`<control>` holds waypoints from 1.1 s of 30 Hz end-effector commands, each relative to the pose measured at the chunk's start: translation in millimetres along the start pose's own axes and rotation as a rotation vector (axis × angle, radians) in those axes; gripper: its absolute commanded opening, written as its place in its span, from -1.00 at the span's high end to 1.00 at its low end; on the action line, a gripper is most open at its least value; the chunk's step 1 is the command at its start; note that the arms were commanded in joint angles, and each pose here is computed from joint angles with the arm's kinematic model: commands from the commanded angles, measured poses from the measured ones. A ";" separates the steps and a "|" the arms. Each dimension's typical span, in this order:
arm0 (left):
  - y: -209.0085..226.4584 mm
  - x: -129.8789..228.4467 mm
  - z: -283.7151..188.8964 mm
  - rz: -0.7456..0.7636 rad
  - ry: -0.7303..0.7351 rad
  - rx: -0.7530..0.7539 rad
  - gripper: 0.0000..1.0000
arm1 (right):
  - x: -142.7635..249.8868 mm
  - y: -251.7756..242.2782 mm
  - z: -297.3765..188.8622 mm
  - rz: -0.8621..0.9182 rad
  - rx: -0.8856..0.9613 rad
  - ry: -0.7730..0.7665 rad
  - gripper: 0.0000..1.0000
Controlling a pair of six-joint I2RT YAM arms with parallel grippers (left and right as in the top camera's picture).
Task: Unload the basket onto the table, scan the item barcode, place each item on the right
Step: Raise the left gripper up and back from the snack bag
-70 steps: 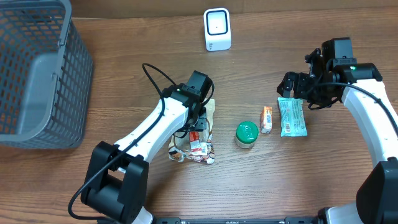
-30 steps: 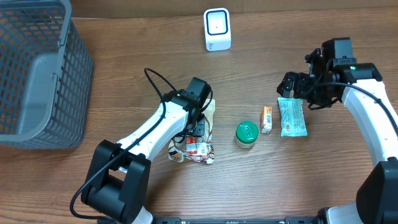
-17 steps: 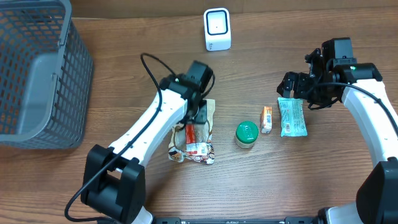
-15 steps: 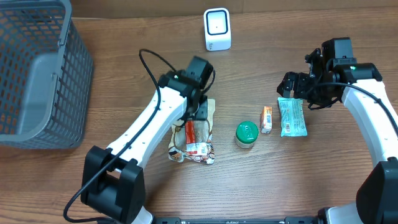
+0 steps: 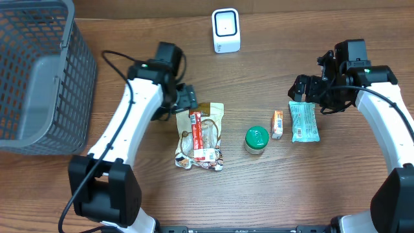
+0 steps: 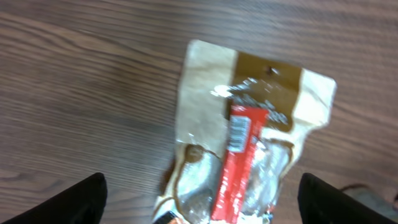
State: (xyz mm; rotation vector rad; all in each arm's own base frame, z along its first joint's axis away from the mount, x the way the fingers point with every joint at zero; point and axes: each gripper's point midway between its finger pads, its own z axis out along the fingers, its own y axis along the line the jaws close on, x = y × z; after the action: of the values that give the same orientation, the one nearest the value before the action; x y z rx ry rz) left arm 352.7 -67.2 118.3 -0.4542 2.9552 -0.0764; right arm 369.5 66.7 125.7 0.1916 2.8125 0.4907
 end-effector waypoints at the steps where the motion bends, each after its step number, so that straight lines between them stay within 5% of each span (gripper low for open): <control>1: 10.1 -12.9 -13.2 -0.048 -0.033 0.029 -0.86 | -4.1 6.3 -7.0 -0.013 -0.013 -0.026 -1.00; 3: 16.1 -15.8 -13.2 -0.067 -0.035 0.026 -1.00 | -4.1 6.3 -7.0 -0.013 -0.013 -0.026 -1.00; 33: 15.9 -17.8 -13.3 -0.077 -0.041 0.032 -1.00 | -4.1 6.3 -7.0 -0.013 -0.013 -0.026 -1.00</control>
State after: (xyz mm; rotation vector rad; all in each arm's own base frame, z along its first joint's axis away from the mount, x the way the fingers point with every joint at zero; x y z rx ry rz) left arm 357.1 -43.2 118.4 -0.5617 2.9354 -0.0851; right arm 369.4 66.8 125.7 0.1906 2.8128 0.4911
